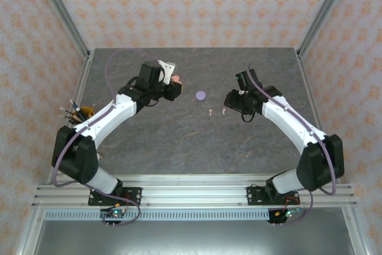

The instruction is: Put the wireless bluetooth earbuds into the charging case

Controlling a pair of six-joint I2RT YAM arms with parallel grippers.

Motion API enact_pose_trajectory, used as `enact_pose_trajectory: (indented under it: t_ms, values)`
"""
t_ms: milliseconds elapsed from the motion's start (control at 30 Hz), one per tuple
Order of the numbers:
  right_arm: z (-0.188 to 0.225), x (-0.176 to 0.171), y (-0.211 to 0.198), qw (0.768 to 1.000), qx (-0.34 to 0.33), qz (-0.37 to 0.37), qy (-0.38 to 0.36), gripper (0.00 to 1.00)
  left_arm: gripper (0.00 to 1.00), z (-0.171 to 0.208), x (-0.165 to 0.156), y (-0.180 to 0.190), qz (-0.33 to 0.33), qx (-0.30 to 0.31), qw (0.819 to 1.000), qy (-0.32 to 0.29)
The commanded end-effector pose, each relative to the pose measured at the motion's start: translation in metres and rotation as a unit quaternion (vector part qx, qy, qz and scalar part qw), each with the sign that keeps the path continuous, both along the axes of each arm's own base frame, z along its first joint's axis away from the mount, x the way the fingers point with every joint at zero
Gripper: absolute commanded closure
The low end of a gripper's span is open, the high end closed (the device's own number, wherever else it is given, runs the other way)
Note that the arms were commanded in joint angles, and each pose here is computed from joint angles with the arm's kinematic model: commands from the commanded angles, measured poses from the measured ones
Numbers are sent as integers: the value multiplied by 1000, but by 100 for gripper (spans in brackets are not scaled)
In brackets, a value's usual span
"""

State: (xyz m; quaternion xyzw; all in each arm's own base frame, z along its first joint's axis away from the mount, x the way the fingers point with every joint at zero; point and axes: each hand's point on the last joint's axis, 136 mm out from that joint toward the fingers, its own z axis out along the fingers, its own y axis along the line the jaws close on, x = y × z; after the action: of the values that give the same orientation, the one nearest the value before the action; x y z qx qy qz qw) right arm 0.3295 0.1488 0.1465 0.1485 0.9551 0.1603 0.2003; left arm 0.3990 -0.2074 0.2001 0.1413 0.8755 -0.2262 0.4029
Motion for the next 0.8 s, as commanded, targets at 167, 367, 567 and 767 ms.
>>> enact_pose_trajectory:
  t_ms: [167, 367, 567, 767]
  values:
    - [-39, 10, 33, 997, -36, 2, 70, 55, 100, 52, 1, -11, -25, -94, 969, -227]
    - [-60, 22, 50, 993, -68, 2, 94, 56, 100, 65, -18, -19, -81, -97, 942, -309]
    - [-77, 28, 53, 989, -93, 1, 112, 57, 100, 76, -25, -30, -110, -127, 925, -341]
    - [-86, 35, 58, 988, -101, 9, 118, 57, 100, 74, -32, -42, -130, -127, 921, -345]
